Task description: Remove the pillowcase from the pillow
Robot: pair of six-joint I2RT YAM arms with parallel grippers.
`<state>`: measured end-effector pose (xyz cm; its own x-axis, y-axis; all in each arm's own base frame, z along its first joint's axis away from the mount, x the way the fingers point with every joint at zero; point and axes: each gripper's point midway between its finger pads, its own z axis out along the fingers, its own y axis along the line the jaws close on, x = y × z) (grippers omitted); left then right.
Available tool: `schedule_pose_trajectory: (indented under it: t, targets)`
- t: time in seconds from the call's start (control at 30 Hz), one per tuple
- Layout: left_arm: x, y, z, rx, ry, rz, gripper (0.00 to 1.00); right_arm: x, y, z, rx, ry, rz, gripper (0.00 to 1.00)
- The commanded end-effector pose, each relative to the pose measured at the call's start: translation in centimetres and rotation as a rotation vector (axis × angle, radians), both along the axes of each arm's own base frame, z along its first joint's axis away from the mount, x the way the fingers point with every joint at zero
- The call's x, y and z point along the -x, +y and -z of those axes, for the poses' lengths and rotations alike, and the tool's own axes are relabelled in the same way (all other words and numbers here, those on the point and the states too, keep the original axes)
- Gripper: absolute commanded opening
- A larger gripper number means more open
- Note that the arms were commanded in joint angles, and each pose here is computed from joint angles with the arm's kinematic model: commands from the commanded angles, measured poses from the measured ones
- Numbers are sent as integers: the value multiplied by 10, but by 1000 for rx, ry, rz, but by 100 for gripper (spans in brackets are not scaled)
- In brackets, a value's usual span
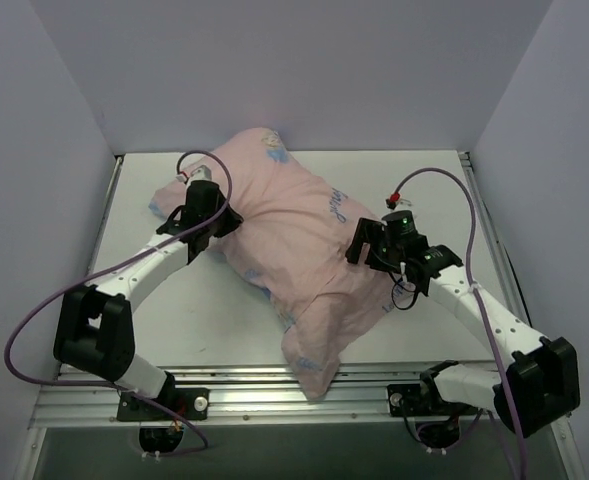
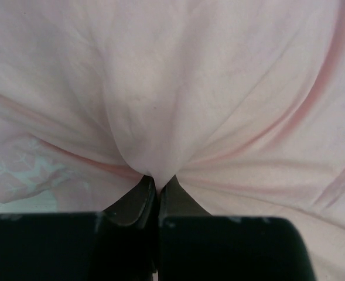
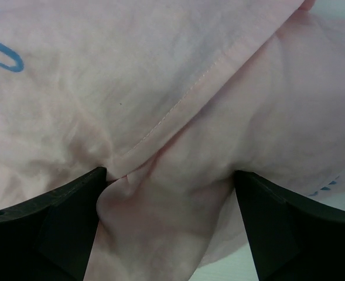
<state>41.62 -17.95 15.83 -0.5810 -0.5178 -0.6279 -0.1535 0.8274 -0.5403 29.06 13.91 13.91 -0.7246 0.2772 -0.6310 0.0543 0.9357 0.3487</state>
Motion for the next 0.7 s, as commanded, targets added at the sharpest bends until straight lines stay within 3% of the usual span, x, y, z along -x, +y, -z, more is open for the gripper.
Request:
schedule_pose_trajectory:
  t: [0.0, 0.17, 0.27, 0.37, 0.4, 0.43, 0.53, 0.67]
  targets:
    - [22, 54, -5, -62, 3, -116, 2, -31, 30, -6, -74, -86, -69, 84]
    - [60, 96, -16, -97, 22, -163, 2, -62, 45, -9, -30, -106, -123, 84]
    - [76, 98, -20, -115, 22, -125, 2, -74, 53, -23, -25, -142, -146, 84]
    - [84, 95, -47, -131, -24, -64, 22, -80, 52, -31, 12, -146, -153, 84]
    - [87, 92, -60, -139, -58, -34, 32, -81, 51, -33, 27, -146, -149, 84]
    - [89, 89, -69, -140, -73, -9, 49, -84, 48, -40, 53, -164, -141, 83]
    - [94, 74, -112, -141, -162, 72, 65, -82, 45, -45, 81, -157, -146, 83]
    - [95, 42, -150, -150, -244, 168, 73, -82, 52, -52, 72, -168, -169, 83]
